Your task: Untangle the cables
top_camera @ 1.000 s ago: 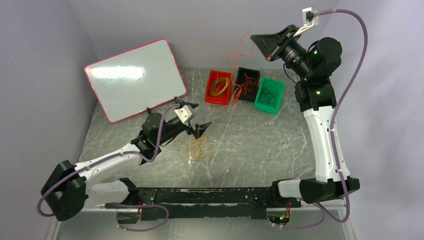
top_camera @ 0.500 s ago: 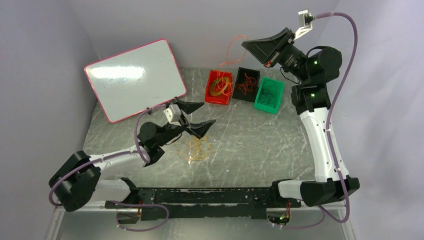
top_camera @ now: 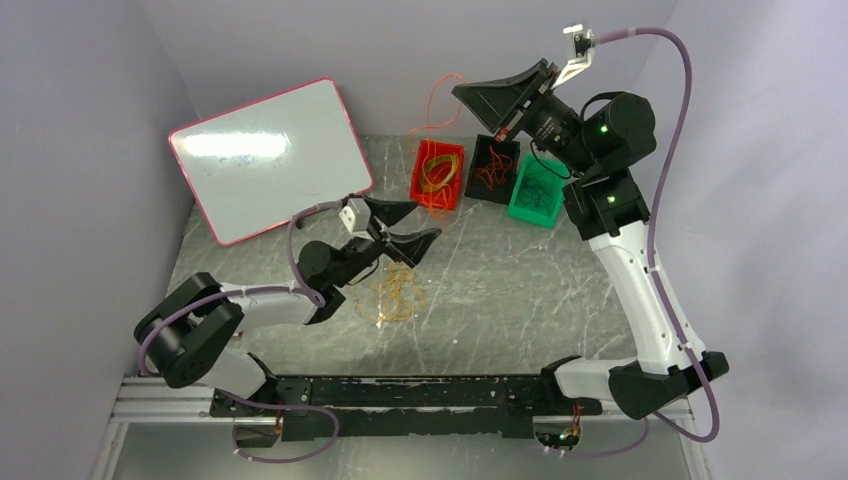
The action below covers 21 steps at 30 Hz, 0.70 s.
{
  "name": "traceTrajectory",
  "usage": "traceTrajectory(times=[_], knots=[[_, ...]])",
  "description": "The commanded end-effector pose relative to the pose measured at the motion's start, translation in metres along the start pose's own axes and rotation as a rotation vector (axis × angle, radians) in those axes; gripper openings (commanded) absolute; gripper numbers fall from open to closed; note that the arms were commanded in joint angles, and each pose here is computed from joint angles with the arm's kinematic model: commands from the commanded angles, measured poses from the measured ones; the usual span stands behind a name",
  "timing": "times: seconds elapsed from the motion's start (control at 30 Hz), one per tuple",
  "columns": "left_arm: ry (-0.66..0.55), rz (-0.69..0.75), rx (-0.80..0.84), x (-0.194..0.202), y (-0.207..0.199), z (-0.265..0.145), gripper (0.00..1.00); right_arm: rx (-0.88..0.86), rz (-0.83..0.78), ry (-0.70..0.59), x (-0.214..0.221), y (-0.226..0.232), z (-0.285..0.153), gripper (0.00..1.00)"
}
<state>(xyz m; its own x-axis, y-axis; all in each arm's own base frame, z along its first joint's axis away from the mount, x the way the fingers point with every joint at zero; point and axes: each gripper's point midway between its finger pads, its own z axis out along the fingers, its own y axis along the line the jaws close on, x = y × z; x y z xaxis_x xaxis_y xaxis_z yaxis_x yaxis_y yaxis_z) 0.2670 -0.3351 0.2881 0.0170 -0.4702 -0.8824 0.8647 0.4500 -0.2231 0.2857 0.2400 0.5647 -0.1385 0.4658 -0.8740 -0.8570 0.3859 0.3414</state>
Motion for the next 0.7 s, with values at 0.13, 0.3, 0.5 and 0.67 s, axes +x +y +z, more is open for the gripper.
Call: traceTrajectory(times=[0.13,0.3,0.5,0.67], knots=[[-0.139,-0.073,0.164,-0.03,-0.036,0.011,0.92,0.031,-0.051,-0.062,-0.018,0.009,0.002,0.0],[-0.142,-0.038,0.127,-0.026,-0.025,0.024,0.87,0.012,-0.042,-0.064,-0.018,0.017,0.003,0.0],[-0.145,0.021,0.113,-0.021,-0.016,0.041,0.75,0.002,-0.041,-0.066,-0.022,0.024,0.003,0.0],[-0.131,0.005,0.14,-0.012,-0.018,0.048,0.73,0.001,-0.048,-0.073,-0.026,0.027,0.001,0.0]])
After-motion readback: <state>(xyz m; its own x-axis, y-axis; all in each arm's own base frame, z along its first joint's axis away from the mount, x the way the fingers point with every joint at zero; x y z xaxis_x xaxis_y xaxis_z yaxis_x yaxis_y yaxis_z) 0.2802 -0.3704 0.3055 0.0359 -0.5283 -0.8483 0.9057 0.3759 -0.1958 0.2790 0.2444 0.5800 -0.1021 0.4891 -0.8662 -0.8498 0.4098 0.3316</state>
